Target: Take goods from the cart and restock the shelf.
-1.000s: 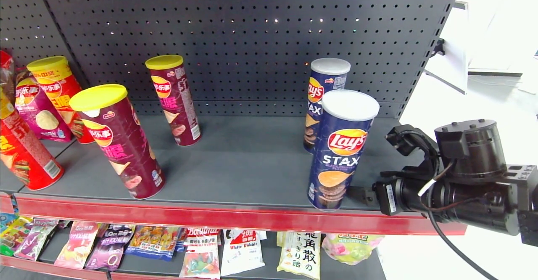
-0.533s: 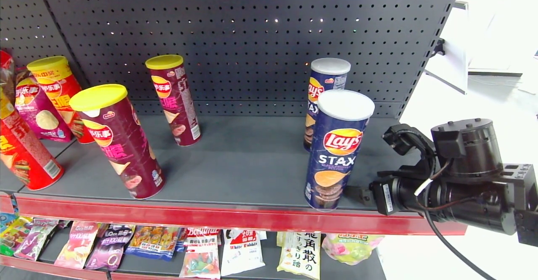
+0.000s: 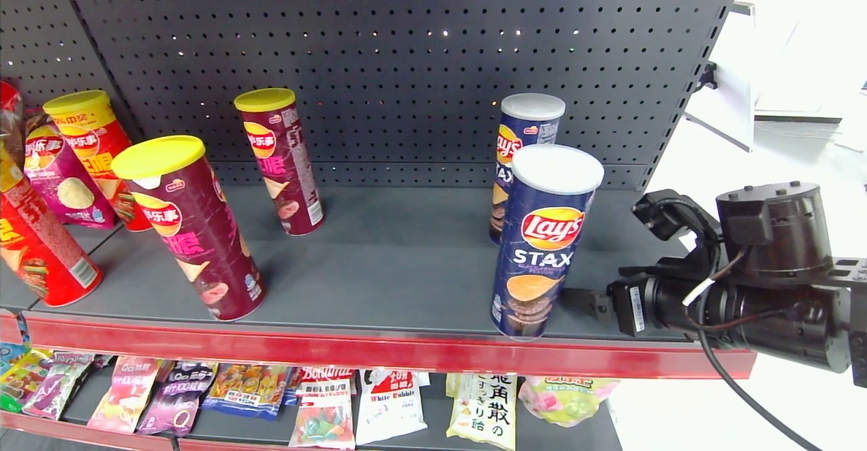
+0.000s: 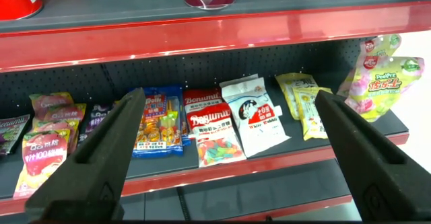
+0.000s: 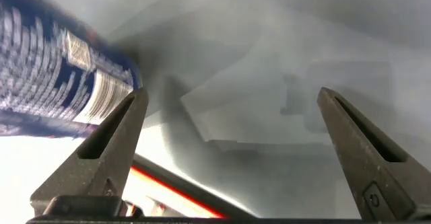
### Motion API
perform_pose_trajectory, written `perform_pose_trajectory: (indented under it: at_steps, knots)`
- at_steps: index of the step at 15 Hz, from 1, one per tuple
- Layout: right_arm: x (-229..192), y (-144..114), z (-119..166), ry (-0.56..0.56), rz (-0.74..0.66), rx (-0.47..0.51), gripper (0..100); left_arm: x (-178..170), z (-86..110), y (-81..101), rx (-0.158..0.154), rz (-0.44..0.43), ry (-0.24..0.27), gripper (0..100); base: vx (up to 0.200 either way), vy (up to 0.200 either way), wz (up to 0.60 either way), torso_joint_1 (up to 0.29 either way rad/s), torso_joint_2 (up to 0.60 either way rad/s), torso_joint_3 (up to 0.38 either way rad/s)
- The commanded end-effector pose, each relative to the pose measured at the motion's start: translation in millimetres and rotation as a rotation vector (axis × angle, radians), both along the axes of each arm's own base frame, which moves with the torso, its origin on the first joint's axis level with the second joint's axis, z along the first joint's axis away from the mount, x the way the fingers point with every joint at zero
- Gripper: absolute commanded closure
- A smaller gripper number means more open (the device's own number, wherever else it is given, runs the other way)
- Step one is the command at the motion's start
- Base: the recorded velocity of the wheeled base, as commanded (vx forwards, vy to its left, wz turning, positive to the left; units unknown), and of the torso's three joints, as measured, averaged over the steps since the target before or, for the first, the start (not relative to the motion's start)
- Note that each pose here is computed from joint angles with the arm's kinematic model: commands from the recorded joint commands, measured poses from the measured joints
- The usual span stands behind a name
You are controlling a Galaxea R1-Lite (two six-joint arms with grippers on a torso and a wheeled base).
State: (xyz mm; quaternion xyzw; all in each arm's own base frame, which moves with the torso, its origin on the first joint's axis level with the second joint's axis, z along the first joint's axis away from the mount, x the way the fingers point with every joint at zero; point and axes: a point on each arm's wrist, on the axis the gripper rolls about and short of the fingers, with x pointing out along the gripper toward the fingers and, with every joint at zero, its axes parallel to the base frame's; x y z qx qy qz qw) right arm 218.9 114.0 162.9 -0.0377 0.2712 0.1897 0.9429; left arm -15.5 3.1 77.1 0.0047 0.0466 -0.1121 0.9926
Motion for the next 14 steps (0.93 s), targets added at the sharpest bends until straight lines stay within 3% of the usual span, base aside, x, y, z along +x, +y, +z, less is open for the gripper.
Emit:
perform_pose_trajectory:
  at_steps: [1, 14]
  knots:
    - [-6.4, -6.7, 10.9, -0.04, -0.011, 0.017, 0, 0.1, 0.0, 0.0, 0.0, -0.001, 0.001, 0, 0.0, 0.0, 0.0, 0.0, 0.0, 0.0]
    - [-13.3, -19.9, 11.2, -0.059, -0.032, -0.008, 0, 0.1, 0.0, 0.0, 0.0, -0.001, 0.001, 0, 0.0, 0.0, 0.0, 0.0, 0.0, 0.0]
